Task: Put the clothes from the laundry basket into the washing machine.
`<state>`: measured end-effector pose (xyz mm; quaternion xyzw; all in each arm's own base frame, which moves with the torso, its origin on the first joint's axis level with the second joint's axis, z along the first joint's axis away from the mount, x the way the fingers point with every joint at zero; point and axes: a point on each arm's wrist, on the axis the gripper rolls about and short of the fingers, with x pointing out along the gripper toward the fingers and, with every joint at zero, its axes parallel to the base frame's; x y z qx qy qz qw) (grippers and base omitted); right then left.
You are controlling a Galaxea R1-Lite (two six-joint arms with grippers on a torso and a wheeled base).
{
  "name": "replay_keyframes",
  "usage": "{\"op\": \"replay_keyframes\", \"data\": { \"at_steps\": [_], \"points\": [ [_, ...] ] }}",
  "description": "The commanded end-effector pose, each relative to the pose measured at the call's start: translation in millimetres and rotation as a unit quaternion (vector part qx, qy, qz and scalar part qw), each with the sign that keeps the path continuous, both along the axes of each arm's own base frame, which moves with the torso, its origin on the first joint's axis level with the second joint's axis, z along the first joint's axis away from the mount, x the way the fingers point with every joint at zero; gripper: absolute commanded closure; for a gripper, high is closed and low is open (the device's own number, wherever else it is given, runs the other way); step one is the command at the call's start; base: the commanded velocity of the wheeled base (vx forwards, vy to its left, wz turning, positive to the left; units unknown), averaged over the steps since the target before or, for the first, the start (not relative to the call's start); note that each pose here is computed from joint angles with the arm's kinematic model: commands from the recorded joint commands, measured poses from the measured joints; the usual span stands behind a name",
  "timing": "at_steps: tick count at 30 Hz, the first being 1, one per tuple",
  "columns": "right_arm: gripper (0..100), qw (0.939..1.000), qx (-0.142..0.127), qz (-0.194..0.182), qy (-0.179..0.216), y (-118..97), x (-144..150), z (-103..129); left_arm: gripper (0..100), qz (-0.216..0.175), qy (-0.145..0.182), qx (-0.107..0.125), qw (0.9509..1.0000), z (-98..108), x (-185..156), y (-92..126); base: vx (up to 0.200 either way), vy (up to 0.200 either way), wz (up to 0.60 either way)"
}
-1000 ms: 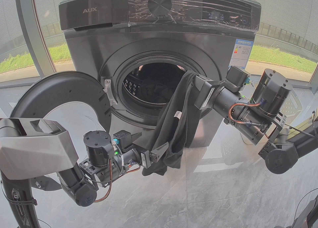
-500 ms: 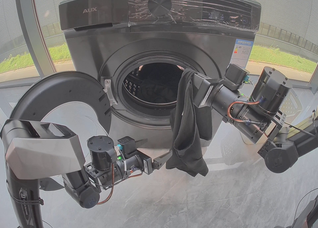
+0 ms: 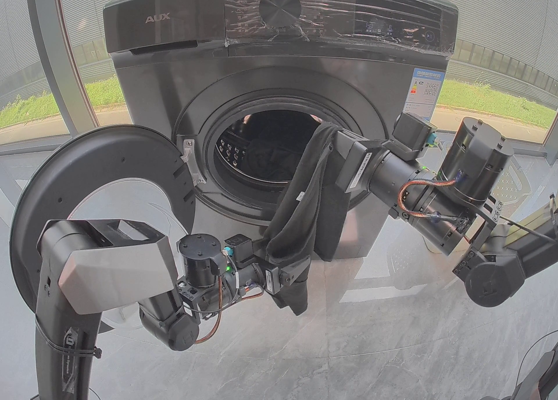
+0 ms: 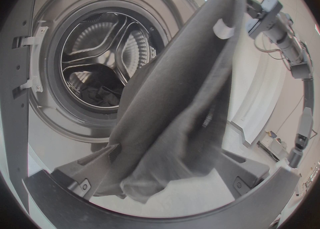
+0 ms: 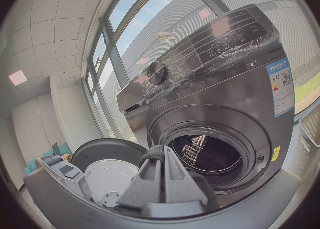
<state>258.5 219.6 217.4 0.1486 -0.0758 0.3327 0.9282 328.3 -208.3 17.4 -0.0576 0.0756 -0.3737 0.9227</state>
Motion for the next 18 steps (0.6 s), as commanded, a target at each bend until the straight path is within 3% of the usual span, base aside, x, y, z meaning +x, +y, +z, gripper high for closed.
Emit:
{"op": "replay_keyframes", "data": {
  "at_steps": [1, 8, 16, 17, 18],
  "points": [
    [100, 0.9998, 0.002, 0.019, -0.002, 5.0, -13.0, 3.4, 0, 0.035, 0.0, 0.002, 0.9994, -19.3, 29.0, 7.1, 0.0, 0.0, 0.0],
    [100, 0.9994, 0.003, 0.035, -0.002, 9.3, -24.5, 4.6, 0, 0.067, -0.003, 0.004, 0.9978, -26.9, 47.2, 10.1, 0.0, 0.0, 0.0],
    [100, 0.999, -0.003, 0.045, 0.005, 11.7, -33.3, 0.4, 0, 0.067, -0.01, 0.001, 0.9977, -29.6, 57.7, 3.2, 0.0, 0.0, 0.0],
    [100, 0.999, -0.004, 0.045, 0.006, 11.2, -33.8, -0.3, 100, 0.065, -0.014, -0.001, 0.9978, -27.9, 58.7, 1.1, 0.0, 0.0, 0.0],
    [100, 0.999, -0.005, 0.044, 0.007, 10.7, -33.6, -1.1, 100, 0.064, -0.015, -0.001, 0.9978, -27.4, 58.9, 0.3, 0.0, 0.0, 0.0]
  ]
}}
